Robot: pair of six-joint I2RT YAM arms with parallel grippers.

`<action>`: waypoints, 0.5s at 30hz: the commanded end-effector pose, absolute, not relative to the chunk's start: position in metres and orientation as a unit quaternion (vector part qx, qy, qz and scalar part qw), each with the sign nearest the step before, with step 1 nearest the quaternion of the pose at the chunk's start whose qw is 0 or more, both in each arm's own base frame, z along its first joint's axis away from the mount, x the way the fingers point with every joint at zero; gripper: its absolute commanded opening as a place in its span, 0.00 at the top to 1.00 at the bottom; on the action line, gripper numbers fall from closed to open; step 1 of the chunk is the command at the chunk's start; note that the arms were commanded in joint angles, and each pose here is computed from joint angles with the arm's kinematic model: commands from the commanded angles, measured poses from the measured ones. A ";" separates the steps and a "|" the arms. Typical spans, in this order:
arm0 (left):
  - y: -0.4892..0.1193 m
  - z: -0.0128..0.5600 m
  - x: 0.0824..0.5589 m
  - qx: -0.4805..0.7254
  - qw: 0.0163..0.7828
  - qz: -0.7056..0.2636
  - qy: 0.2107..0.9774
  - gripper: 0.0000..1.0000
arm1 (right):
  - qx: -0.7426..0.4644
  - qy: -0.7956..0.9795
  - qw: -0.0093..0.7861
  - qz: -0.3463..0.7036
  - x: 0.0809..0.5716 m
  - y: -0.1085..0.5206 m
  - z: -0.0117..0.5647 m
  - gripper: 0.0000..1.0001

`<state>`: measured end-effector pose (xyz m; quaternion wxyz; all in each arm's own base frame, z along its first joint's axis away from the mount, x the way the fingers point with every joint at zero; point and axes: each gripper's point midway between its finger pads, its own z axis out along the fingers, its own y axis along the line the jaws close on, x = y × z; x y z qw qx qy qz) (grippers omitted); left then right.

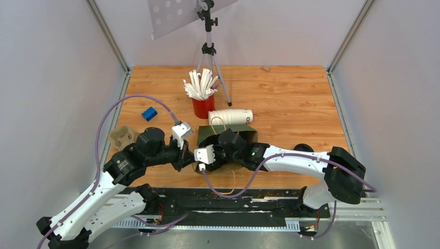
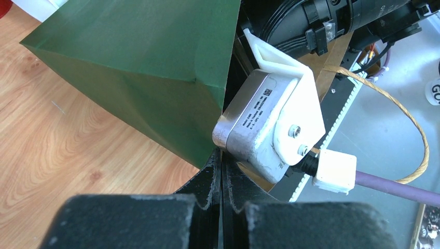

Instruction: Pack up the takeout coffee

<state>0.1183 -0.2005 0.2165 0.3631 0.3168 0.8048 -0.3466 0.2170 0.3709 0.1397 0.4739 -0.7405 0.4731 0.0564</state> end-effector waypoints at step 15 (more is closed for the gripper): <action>-0.207 0.222 0.111 0.321 0.354 -0.373 0.795 0.98 | -0.721 0.522 0.456 0.024 0.237 0.352 0.121 0.26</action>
